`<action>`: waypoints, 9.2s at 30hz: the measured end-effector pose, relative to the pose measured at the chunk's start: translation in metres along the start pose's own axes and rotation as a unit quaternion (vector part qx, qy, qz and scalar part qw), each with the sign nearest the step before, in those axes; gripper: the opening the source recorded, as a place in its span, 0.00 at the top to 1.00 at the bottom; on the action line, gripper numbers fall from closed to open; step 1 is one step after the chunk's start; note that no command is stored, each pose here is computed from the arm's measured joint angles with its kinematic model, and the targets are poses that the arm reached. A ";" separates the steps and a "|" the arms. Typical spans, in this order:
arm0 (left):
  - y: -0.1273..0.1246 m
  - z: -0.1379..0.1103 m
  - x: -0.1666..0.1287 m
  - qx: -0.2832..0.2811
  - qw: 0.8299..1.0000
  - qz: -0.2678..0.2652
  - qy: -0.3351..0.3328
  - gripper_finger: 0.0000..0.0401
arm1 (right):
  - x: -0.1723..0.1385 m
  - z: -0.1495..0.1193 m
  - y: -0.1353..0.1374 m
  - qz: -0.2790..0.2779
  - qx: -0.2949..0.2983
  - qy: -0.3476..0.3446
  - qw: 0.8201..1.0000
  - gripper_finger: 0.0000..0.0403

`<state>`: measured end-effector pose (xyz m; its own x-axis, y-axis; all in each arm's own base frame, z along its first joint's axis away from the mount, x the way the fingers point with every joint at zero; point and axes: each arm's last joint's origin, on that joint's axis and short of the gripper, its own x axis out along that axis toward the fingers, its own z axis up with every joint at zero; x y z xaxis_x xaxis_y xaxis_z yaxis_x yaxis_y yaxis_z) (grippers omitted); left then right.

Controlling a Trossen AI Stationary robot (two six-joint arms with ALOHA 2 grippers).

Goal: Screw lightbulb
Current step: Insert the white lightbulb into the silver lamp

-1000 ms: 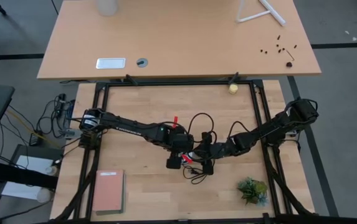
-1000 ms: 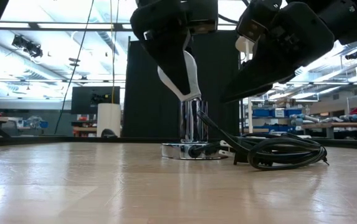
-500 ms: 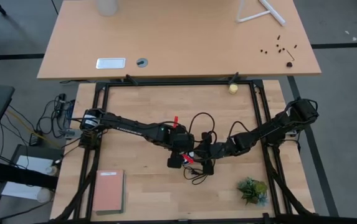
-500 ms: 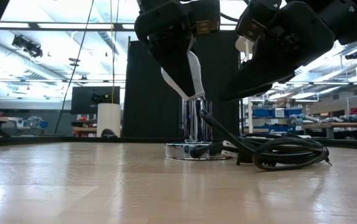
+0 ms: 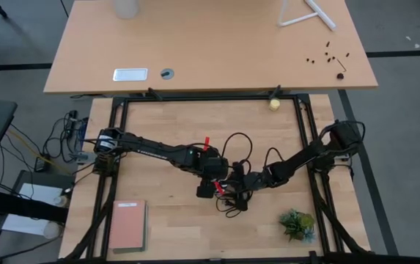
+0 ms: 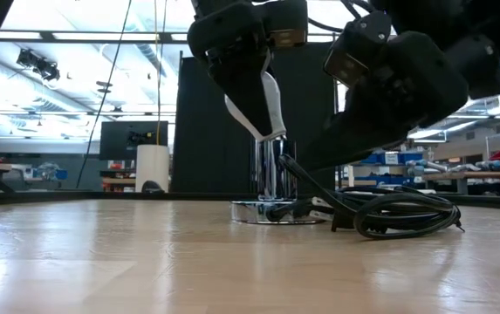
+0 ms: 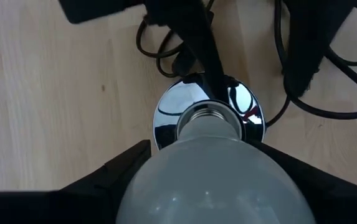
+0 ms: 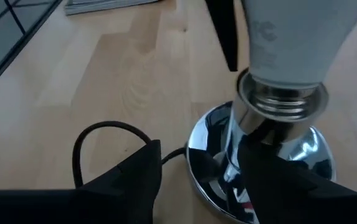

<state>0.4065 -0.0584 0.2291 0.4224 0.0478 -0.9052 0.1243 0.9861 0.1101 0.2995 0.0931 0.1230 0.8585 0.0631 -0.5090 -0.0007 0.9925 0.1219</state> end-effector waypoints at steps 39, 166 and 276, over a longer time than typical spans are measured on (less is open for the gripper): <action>-0.003 0.004 -0.011 0.039 0.999 -0.001 0.022 0.34 | 0.019 0.026 -0.028 -0.044 0.005 -0.049 0.998 0.45; 0.013 -0.003 -0.002 0.384 0.922 -0.050 0.019 0.34 | 0.015 0.015 -0.008 0.034 0.003 0.044 0.998 0.45; 0.019 -0.037 -0.036 0.080 0.994 0.035 0.063 0.40 | -0.029 0.039 -0.014 -0.002 0.007 0.076 0.997 0.45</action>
<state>0.3609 -0.0352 0.2484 0.3206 0.1441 -0.9362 0.2437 0.9425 0.2285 0.2949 0.0732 0.1691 0.7702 0.0748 -0.6334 0.0111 0.9914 0.1306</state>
